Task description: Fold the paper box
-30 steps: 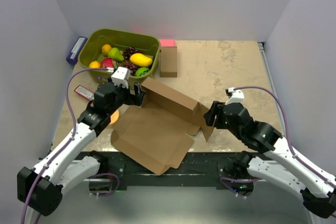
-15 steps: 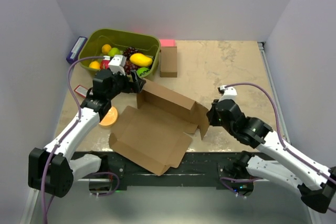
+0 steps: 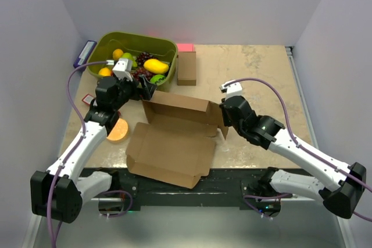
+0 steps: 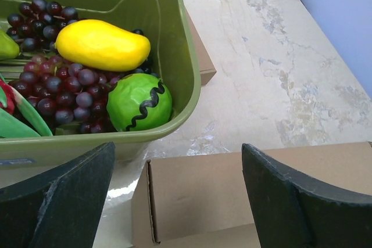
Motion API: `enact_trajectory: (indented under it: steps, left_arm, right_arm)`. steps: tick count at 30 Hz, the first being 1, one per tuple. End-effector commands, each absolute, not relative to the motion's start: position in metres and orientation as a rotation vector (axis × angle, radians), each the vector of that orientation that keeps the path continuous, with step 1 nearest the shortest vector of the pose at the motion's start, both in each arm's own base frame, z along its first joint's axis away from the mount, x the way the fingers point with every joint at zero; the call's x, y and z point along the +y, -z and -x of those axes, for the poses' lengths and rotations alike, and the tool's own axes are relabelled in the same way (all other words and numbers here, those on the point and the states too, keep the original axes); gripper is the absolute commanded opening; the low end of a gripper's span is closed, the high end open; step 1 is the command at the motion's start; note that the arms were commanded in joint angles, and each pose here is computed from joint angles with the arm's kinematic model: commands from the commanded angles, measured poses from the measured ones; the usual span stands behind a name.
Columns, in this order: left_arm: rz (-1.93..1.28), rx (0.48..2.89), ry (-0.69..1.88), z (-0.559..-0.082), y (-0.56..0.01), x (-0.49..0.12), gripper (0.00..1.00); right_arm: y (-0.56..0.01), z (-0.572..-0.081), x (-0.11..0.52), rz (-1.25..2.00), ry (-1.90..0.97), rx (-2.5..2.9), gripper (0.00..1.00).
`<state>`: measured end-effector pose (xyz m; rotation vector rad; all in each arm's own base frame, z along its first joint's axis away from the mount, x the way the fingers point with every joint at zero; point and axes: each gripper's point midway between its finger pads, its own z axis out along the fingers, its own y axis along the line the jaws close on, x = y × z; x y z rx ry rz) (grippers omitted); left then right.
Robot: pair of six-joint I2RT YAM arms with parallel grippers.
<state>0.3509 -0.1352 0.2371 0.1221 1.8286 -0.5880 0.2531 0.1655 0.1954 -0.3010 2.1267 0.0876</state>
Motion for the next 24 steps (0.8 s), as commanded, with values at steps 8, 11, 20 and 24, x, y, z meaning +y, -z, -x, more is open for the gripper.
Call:
enact_trajectory:
  steps: [8, 11, 20, 24]
  left_arm:
    - [-0.121, 1.834, 0.589, -0.342, -0.234, -0.131, 0.94]
    - [-0.117, 1.844, 0.578, -0.341, -0.230, -0.129, 0.94]
    - [-0.123, 1.855, 0.599, -0.342, -0.225, -0.132, 0.94]
    - [-0.114, 1.867, 0.613, -0.344, -0.221, -0.132, 0.92]
  right_arm:
    - [-0.237, -0.280, 0.157, 0.368, 0.062, 1.956, 0.24]
    - [-0.237, -0.277, 0.157, 0.336, 0.046, 1.970, 0.53]
    - [-0.264, -0.256, 0.144, 0.059, -0.139, 1.961, 0.84]
    - [-0.272, -0.243, 0.164, -0.129, -0.423, 1.971, 0.84]
